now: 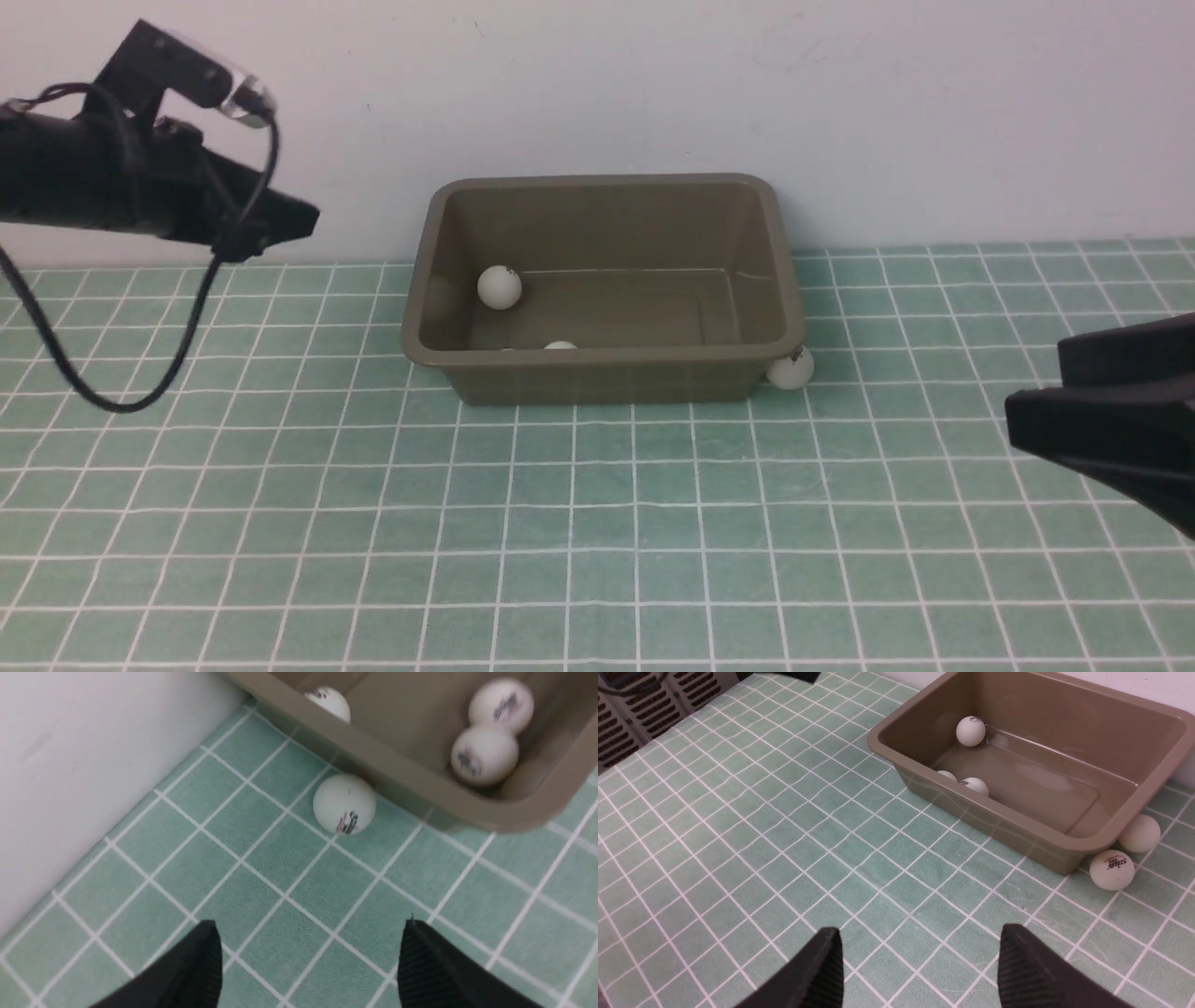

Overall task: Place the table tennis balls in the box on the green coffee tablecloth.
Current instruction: 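Reach for and grasp a ping pong ball on the table beside the basket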

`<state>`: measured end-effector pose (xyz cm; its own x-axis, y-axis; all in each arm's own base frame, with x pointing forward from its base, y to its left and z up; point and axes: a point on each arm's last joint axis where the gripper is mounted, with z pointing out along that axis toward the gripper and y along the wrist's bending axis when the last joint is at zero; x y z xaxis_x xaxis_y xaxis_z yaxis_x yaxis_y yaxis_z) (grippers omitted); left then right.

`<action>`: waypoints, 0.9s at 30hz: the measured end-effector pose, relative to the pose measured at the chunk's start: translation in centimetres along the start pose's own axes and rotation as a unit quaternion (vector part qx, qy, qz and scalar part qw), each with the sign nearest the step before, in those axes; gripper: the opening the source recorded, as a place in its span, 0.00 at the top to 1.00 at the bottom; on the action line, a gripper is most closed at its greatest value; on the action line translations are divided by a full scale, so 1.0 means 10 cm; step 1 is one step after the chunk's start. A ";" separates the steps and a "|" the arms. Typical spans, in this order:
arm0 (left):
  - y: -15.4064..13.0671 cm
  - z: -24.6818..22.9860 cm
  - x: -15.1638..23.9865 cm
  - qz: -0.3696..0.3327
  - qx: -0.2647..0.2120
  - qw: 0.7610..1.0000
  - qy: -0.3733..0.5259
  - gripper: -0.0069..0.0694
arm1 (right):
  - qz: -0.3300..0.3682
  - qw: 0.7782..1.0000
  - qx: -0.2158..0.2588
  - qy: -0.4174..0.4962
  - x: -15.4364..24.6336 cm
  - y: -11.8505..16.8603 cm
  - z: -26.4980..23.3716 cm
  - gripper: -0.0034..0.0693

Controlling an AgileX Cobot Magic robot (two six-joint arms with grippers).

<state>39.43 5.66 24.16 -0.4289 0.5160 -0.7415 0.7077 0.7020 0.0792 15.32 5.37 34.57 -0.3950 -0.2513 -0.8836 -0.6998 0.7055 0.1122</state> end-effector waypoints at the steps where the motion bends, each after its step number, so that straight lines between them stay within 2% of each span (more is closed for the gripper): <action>1: 0.02 0.07 0.05 0.027 -0.002 1.000 0.003 0.31 | 0.000 1.000 0.000 0.000 0.00 0.00 0.00 0.39; 3: 0.04 0.22 0.13 0.073 0.016 0.997 -0.007 0.31 | 0.001 1.000 0.000 0.000 0.00 0.00 0.00 0.39; 5: 0.05 0.33 0.16 0.091 0.020 0.995 -0.026 0.31 | 0.001 1.000 0.000 0.000 0.00 0.00 0.00 0.39; 9: 0.11 0.62 0.22 0.111 0.001 0.990 -0.088 0.31 | 0.002 1.000 -0.004 0.002 0.00 0.01 0.00 0.39; 11: 0.15 0.70 0.26 0.100 -0.012 0.989 -0.105 0.31 | 0.003 1.000 -0.006 0.003 0.01 0.01 0.00 0.39; 13: 0.18 0.78 0.29 0.061 -0.017 0.990 -0.128 0.31 | 0.003 1.000 -0.008 0.004 0.01 0.02 0.00 0.39; 16: 0.15 0.81 0.30 -0.005 0.008 0.989 -0.149 0.31 | 0.003 1.000 -0.013 0.007 0.01 0.02 0.00 0.39; 18: 0.13 0.82 0.29 -0.021 0.020 0.988 -0.149 0.31 | 0.003 1.000 -0.014 0.007 0.01 0.02 0.00 0.39; 22: 0.08 0.87 0.40 -0.005 0.050 0.993 -0.105 0.30 | 0.003 1.000 -0.015 0.008 0.02 0.03 0.00 0.39; 27: 0.04 1.01 0.54 0.006 0.067 0.995 -0.075 0.30 | 0.002 1.000 -0.020 0.012 0.02 0.04 0.00 0.39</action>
<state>43.06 3.75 13.48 -0.3375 0.4376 -0.8334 0.7850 0.6194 0.0073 14.96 5.56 34.42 -0.4119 -0.2656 -0.8717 -0.7218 0.6790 0.1341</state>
